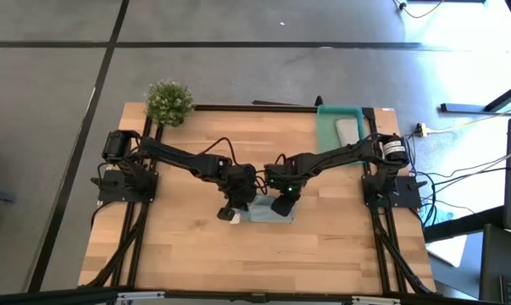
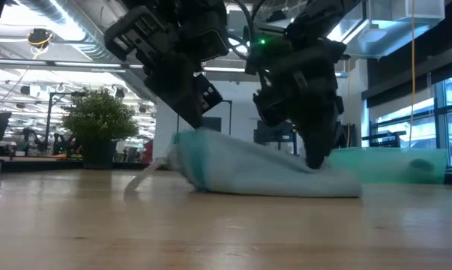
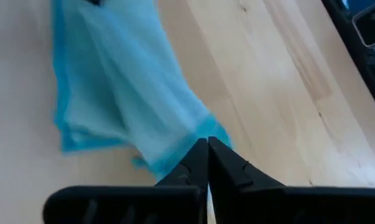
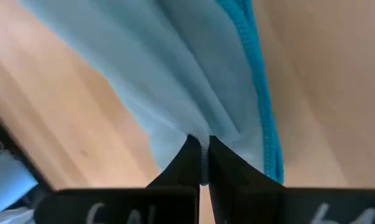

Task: Roll microfiber towels into tight, uniform cylinder then place into a basket
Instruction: Roll the blue towel

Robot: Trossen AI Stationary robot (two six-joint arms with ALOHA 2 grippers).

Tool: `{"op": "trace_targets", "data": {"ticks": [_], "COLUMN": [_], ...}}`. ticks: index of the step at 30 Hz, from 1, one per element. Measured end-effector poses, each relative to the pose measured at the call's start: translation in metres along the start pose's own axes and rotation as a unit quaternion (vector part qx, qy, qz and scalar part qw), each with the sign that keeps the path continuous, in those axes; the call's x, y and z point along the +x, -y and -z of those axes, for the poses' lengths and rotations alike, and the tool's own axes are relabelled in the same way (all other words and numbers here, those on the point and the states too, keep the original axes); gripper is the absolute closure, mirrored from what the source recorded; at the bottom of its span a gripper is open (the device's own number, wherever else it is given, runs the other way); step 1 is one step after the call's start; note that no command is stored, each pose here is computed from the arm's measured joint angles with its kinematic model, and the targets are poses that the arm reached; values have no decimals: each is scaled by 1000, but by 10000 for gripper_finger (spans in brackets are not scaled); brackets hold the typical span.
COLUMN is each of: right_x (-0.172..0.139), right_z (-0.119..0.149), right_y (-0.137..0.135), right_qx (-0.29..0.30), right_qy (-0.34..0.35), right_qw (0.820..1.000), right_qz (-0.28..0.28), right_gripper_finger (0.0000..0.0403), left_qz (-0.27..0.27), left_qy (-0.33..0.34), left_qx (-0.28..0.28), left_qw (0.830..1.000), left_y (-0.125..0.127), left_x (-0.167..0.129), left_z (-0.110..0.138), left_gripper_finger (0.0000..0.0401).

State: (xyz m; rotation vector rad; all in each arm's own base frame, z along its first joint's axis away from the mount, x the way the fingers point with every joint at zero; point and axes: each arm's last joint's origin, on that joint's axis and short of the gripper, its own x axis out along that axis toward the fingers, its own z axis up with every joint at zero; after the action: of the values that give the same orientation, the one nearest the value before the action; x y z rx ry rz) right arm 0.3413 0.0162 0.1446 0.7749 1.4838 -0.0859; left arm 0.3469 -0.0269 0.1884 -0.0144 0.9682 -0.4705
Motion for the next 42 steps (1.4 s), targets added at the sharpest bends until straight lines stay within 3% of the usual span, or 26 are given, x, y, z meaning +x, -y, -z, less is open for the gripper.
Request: {"op": "trace_targets", "data": {"ticks": [4,10,16,22,31,35,42], "right_x": [3,2,3,3,3,3,3], "right_z": [2,0,0,-1,-2,-3,-5], "right_y": [0,1,1,0,-1,-1,-2], "right_qx": [-9,-8,-8,-11,-13,-14,-19], "right_qy": [15,24,27,34,38,40,49], "right_qw": [999,999,999,999,999,999,998], "right_qz": [36,42,41,41,35,33,28], "right_gripper_finger": [392,392,392,392,392,392,392], "left_qz": [-12,-30,-50,2,-42,-96,-100], "left_qy": [6,8,-47,-89,-45,-34,15], "left_qx": [16,-2,-29,-31,2,0,4], "left_qw": [1000,1000,997,996,998,995,995], "left_y": [1,-8,-7,3,-11,-23,-37], "left_x": [2,-1,-11,-17,12,11,7], "left_z": [-1,0,10,18,11,10,4], "left_gripper_finger": [401,401,401,401,401,401,401]}}
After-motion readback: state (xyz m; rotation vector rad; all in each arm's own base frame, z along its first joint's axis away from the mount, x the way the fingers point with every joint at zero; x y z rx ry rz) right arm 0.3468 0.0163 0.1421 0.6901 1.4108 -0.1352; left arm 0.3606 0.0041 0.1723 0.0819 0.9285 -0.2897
